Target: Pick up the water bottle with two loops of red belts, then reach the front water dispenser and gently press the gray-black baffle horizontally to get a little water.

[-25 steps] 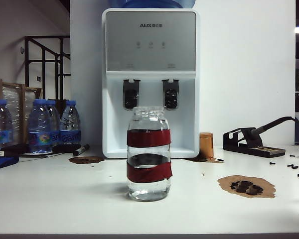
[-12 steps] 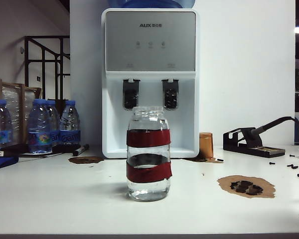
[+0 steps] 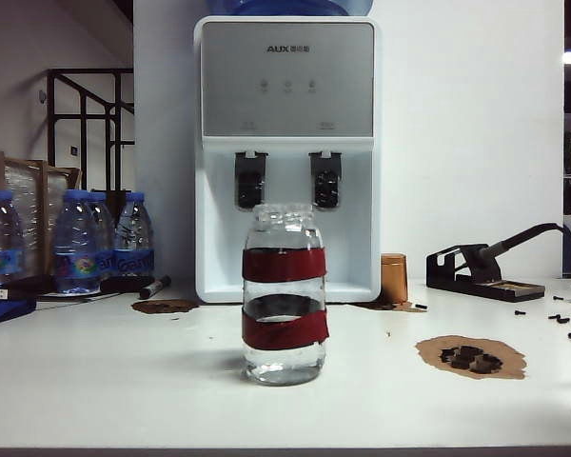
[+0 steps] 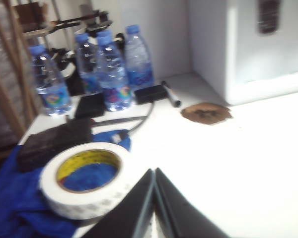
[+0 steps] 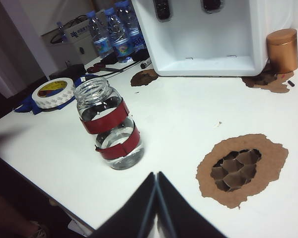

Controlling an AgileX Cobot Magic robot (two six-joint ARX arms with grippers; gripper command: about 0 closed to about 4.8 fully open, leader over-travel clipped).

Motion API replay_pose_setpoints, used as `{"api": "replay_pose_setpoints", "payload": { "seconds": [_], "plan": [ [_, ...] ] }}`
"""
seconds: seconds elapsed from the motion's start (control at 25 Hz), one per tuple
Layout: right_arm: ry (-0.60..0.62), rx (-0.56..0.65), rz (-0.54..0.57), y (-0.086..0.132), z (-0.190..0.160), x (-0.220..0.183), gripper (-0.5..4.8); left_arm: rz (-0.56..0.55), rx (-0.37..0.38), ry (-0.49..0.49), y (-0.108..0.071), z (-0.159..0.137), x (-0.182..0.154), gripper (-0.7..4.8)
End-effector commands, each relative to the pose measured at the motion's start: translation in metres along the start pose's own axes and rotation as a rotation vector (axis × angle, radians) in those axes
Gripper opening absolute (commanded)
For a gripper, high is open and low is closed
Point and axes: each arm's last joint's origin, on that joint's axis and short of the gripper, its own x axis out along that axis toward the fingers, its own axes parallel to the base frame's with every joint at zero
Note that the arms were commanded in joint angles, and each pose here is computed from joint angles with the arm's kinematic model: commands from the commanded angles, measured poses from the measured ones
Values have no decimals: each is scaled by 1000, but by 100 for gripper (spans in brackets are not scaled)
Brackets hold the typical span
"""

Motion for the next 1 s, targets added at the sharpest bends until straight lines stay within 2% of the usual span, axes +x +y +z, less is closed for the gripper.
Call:
{"api": "replay_pose_setpoints", "payload": {
  "seconds": [0.04, 1.0],
  "plan": [
    [-12, -9, -8, 0, 2, 0, -1, -26, 4, 24, -3, -3, 0, -4],
    [-12, -8, -18, 0, 2, 0, -1, 0, 4, 26, -2, -3, 0, -4]
  ]
}}
